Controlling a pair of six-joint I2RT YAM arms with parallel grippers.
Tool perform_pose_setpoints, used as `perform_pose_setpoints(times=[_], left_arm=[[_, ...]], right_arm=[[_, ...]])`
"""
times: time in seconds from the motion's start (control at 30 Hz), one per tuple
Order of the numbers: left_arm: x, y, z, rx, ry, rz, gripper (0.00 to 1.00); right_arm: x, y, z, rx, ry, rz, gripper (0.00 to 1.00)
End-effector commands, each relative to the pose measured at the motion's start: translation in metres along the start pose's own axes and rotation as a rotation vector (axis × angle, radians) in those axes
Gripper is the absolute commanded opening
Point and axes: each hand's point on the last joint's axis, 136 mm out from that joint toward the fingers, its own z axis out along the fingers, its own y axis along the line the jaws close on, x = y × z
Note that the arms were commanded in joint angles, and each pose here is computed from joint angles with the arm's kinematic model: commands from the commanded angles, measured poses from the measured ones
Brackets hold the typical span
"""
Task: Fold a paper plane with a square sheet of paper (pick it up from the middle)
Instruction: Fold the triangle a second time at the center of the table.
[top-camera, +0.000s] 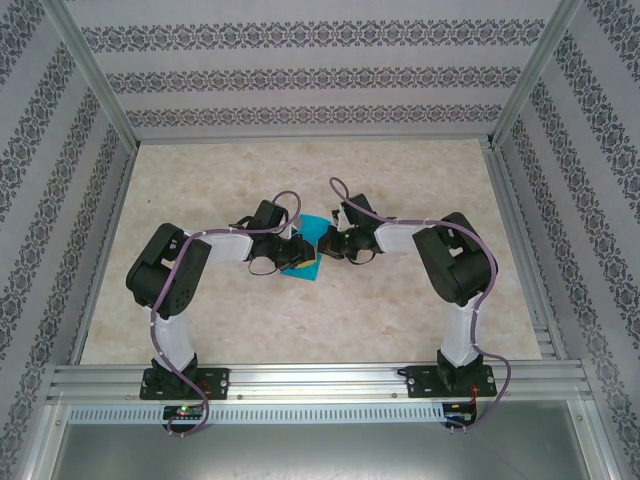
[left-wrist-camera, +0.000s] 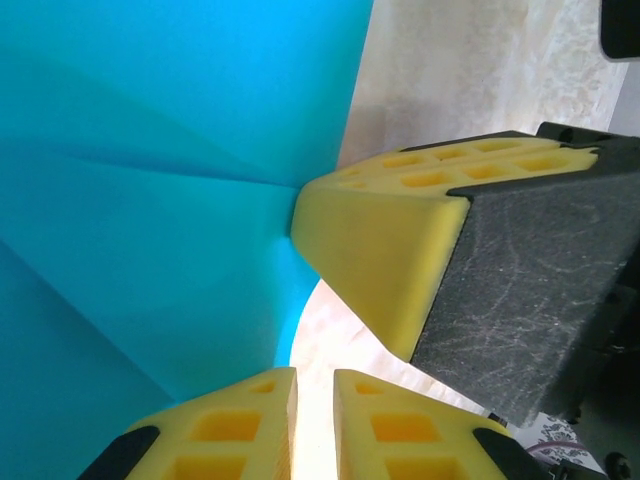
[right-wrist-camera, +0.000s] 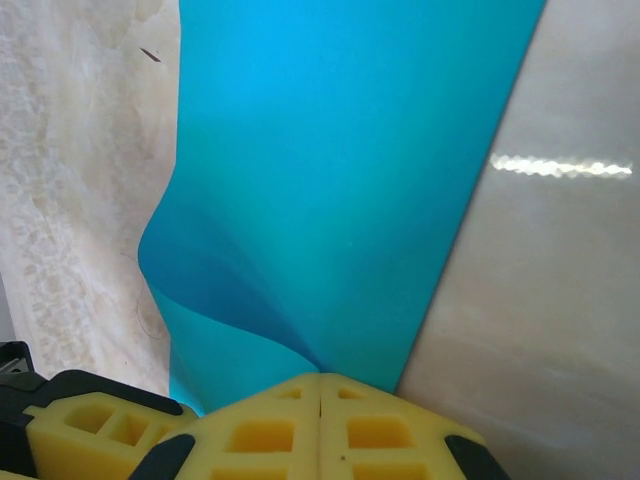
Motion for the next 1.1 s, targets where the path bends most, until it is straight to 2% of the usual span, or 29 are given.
perform_pose_setpoints(times=[0.0, 1.07], left_arm=[[0.003, 0.0, 0.006, -0.02, 0.017, 0.02, 0.18], [0.01, 0.023, 0.012, -0.098, 0.048, -0.005, 0.17]], right_arm=[[-0.008, 0.002, 0.002, -0.015, -0.006, -0.024, 0.07], [-0.005, -0.008, 0.001, 0.027, -0.003, -0.01, 0.07]])
